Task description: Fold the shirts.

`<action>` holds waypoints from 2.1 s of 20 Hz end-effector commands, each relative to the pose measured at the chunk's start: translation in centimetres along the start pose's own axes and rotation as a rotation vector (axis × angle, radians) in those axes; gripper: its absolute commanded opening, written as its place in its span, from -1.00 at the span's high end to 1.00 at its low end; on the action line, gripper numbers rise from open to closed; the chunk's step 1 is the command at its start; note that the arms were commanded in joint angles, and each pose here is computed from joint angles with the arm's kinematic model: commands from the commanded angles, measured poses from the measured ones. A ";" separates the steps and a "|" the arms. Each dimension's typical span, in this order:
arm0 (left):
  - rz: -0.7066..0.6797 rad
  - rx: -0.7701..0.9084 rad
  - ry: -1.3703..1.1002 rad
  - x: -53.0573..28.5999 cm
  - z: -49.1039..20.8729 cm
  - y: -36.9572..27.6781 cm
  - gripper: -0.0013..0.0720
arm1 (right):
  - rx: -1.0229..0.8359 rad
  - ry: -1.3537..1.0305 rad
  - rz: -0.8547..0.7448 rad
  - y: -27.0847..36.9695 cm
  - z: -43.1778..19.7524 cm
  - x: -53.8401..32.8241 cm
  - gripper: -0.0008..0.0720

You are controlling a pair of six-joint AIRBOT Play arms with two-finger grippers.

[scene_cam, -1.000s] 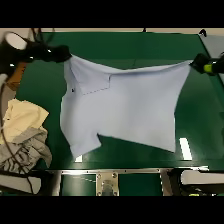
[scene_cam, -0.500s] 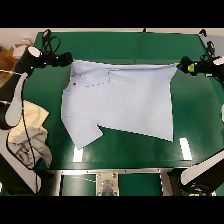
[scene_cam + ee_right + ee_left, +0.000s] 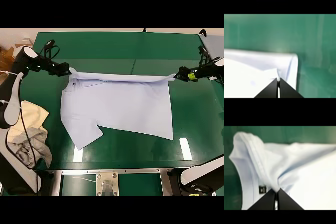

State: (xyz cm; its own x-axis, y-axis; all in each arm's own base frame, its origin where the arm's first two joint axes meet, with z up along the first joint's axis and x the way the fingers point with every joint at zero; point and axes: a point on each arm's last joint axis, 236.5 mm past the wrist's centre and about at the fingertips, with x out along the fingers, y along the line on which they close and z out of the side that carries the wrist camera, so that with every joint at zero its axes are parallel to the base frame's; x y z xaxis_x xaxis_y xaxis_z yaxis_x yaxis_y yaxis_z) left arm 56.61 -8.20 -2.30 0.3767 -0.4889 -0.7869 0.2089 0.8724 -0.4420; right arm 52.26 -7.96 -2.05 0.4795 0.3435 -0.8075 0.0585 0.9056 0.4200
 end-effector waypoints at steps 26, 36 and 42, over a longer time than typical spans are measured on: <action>-0.135 -0.280 0.509 -11.0 -14.4 -3.7 -0.60 | 0.117 0.162 -0.044 0.6 -14.9 -8.6 0.18; -0.036 -0.552 0.478 -7.8 -32.4 -3.3 -0.59 | 0.616 0.147 0.095 4.7 -29.8 -6.3 -0.16; -0.087 -0.571 0.423 -4.1 -33.7 -5.8 -0.46 | 0.674 0.211 0.099 5.1 -33.4 -5.0 -0.16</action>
State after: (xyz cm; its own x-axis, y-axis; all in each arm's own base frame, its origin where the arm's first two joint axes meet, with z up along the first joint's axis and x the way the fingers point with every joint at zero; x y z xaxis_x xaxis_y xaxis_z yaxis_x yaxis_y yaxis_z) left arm 23.15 -9.86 -9.59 -0.0784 -0.6212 -0.7797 -0.3253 0.7552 -0.5690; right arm 21.80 2.44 -8.91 0.3392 0.5062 -0.7929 0.5608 0.5679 0.6025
